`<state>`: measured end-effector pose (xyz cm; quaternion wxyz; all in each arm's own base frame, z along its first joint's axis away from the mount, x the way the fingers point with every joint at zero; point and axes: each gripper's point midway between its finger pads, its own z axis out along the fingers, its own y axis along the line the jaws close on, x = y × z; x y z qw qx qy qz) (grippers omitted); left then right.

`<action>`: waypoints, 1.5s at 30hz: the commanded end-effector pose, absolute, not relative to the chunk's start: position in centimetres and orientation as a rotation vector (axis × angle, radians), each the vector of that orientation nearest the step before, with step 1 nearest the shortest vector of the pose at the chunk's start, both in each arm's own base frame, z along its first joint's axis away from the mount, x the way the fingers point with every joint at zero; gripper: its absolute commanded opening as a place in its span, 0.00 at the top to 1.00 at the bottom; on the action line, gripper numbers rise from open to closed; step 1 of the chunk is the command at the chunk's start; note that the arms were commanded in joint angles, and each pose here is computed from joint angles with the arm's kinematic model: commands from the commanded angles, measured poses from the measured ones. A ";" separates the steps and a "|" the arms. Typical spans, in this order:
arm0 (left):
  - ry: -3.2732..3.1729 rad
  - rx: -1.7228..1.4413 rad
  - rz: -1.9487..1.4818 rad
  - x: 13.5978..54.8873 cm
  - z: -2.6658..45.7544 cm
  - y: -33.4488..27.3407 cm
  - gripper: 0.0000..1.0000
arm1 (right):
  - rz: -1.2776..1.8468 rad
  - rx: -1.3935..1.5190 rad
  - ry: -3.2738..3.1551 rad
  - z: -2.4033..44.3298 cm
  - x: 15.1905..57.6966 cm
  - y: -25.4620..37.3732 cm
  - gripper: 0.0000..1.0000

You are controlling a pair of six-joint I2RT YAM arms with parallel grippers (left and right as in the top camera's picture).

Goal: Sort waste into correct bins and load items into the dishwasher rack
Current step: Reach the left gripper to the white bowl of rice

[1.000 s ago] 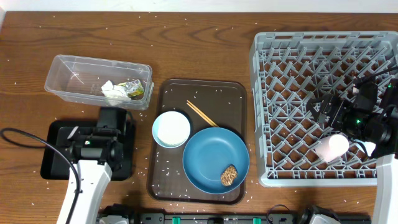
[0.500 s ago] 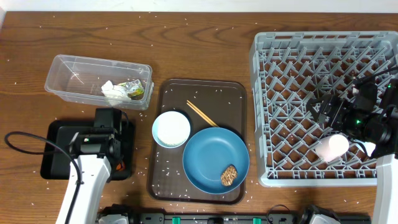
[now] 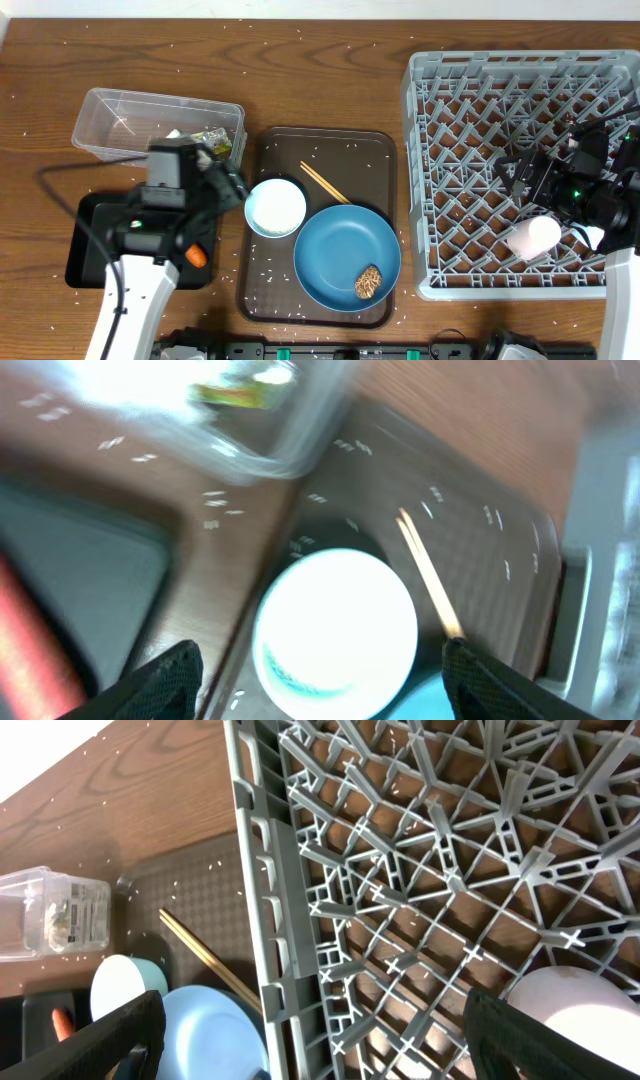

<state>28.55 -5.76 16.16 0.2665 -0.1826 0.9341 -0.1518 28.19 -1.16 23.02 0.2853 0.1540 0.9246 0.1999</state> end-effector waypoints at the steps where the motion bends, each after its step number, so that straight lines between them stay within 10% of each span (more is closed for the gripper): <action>1: 2.601 -0.135 -0.277 28.8 14.8 -7.3 0.27 | 0.536 0.397 2.466 23.6 28.3 -0.8 0.12; 30: 3.007 -0.002 -0.245 27.7 2.5 -9.8 0.73 | 0.543 0.408 2.488 23.2 27.9 -0.7 0.11; 45: 2.989 0.098 -0.178 28.1 1.8 -10.2 0.75 | 0.544 0.410 2.492 23.2 27.8 -0.7 0.11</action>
